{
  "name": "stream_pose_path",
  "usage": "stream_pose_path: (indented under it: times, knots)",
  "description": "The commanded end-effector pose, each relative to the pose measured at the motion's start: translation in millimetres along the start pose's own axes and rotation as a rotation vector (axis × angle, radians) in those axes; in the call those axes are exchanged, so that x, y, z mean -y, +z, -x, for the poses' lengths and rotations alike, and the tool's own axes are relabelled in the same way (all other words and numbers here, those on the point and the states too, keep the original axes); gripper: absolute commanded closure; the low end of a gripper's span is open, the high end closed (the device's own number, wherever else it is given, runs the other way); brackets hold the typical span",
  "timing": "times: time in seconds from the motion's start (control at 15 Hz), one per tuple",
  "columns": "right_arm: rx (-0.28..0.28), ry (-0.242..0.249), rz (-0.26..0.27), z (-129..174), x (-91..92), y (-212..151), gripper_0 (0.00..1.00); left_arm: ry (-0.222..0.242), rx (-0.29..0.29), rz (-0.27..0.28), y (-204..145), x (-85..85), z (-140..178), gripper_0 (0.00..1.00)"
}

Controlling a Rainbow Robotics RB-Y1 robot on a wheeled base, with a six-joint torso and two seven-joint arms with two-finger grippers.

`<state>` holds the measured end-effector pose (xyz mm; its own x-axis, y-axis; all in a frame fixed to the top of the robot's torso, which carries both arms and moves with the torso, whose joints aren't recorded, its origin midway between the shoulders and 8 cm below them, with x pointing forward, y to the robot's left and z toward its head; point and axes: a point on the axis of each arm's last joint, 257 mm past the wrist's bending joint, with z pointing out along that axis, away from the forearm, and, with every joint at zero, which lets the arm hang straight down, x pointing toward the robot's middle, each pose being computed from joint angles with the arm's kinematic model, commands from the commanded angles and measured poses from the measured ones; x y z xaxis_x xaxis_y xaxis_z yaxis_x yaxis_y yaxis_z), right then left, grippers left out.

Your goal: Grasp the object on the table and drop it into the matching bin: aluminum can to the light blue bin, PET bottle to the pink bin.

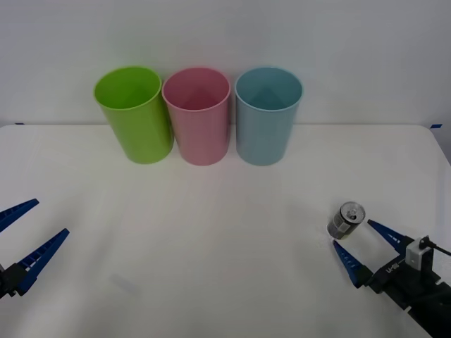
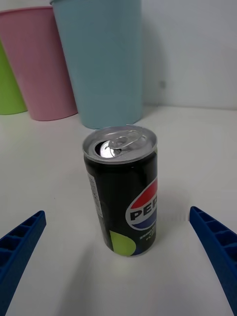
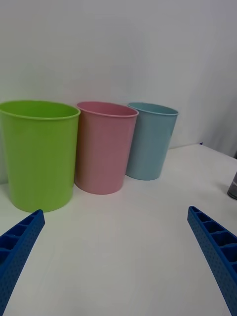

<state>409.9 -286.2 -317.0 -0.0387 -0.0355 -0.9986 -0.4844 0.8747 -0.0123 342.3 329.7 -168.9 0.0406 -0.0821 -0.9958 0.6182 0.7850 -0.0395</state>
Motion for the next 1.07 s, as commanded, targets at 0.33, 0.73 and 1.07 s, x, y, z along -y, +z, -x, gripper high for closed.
stream_pose_path:
  times: [0.33, 0.73, 1.07]
  knots:
    - [-0.003, -0.015, -0.043, 2, -0.6, 37, 0.00, 0.000, 0.000, 0.000, 0, 0.0, 0, 0.00]
    - [-0.013, -0.025, -0.055, 2, -3.4, 55, 0.00, 0.000, 0.000, 0.000, 0, 0.0, 0, 0.00]
    - [-0.012, -0.032, -0.057, 4, -3.2, 58, 0.00, 0.000, 0.000, 0.000, 0, 0.0, 0, 0.00]
